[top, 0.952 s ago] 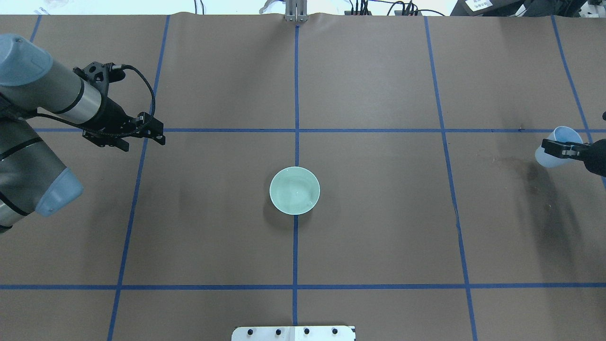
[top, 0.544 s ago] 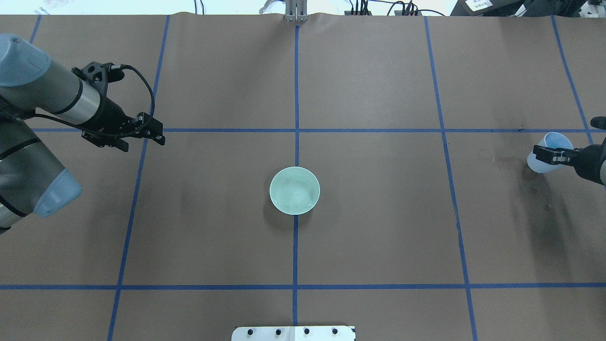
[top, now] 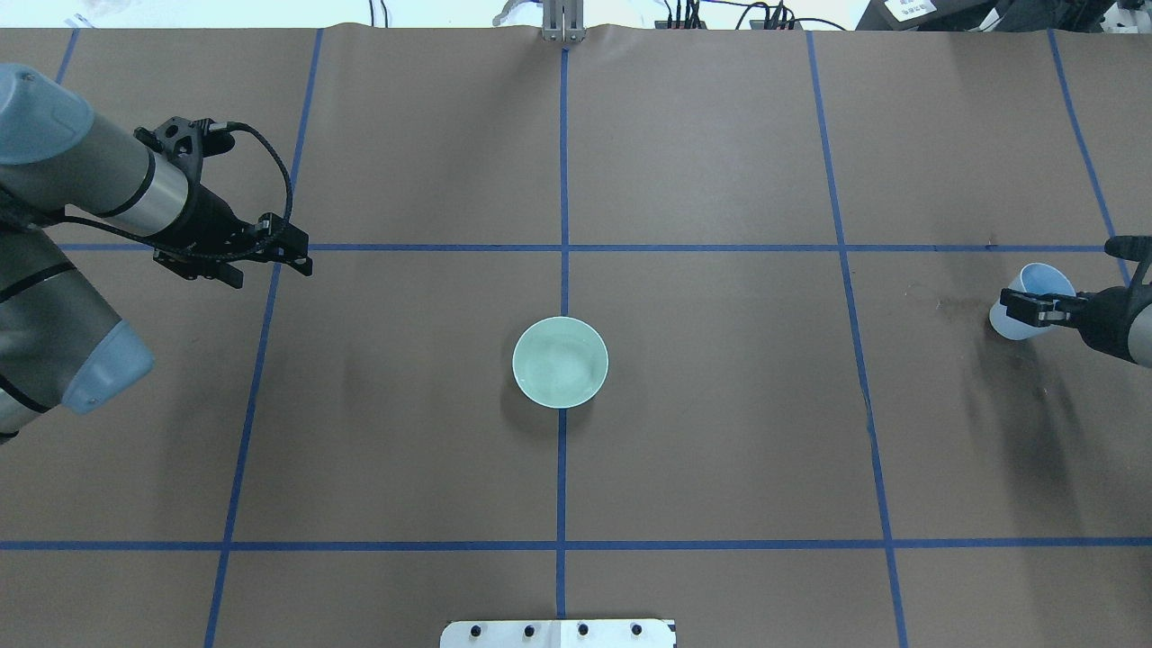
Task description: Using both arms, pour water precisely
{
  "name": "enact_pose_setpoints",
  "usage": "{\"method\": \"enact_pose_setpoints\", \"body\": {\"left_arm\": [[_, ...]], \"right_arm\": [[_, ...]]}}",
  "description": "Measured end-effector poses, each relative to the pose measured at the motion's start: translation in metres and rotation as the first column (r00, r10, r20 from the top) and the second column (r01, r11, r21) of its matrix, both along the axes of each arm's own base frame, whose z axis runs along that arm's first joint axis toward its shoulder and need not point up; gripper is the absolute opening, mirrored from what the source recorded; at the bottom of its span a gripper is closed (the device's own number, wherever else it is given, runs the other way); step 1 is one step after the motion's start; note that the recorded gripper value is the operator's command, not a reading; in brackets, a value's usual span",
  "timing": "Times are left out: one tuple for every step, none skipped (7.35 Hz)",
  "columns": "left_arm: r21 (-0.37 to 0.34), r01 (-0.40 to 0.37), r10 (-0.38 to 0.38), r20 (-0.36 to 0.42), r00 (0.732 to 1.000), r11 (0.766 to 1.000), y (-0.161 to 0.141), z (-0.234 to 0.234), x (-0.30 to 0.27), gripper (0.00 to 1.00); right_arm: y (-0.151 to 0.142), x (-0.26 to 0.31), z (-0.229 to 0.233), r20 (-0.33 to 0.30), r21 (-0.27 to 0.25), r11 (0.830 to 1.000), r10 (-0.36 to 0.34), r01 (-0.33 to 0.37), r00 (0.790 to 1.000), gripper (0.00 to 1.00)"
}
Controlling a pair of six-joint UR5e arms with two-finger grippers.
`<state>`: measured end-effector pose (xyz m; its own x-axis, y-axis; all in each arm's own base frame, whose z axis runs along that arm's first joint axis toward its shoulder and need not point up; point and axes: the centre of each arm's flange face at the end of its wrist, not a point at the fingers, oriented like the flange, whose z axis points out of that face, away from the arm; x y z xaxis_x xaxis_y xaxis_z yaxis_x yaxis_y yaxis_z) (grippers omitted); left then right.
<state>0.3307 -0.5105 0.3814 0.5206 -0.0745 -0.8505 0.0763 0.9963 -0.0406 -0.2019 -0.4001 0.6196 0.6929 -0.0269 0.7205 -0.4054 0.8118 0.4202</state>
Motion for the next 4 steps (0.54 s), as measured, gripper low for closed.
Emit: {"method": "enact_pose_setpoints", "body": {"left_arm": [[0.001, 0.001, -0.001, -0.001, 1.000, 1.000, 0.0002, -0.0010, -0.0005, 1.00], [0.002, 0.001, -0.001, -0.003, 1.000, 1.000, 0.0004, -0.0021, -0.0009, 1.00], [0.004, 0.001, -0.001, -0.004, 1.000, 1.000, 0.0007, -0.0033, -0.0013, 1.00], [0.005, 0.002, -0.002, -0.005, 1.000, 1.000, 0.0011, -0.0046, -0.0017, 1.00]], "right_arm": [[-0.0001, -0.0004, 0.0012, 0.000, -0.002, 1.000, 0.000, 0.000, 1.000, 0.99], [-0.0001, -0.0003, 0.0018, 0.000, -0.003, 1.000, 0.001, -0.001, 1.000, 0.99], [0.0003, 0.0002, 0.0023, 0.001, -0.003, 1.000, 0.002, -0.002, 1.000, 0.99], [0.0013, 0.0016, 0.0026, 0.005, -0.002, 1.000, 0.003, -0.003, 1.000, 0.99]]}}
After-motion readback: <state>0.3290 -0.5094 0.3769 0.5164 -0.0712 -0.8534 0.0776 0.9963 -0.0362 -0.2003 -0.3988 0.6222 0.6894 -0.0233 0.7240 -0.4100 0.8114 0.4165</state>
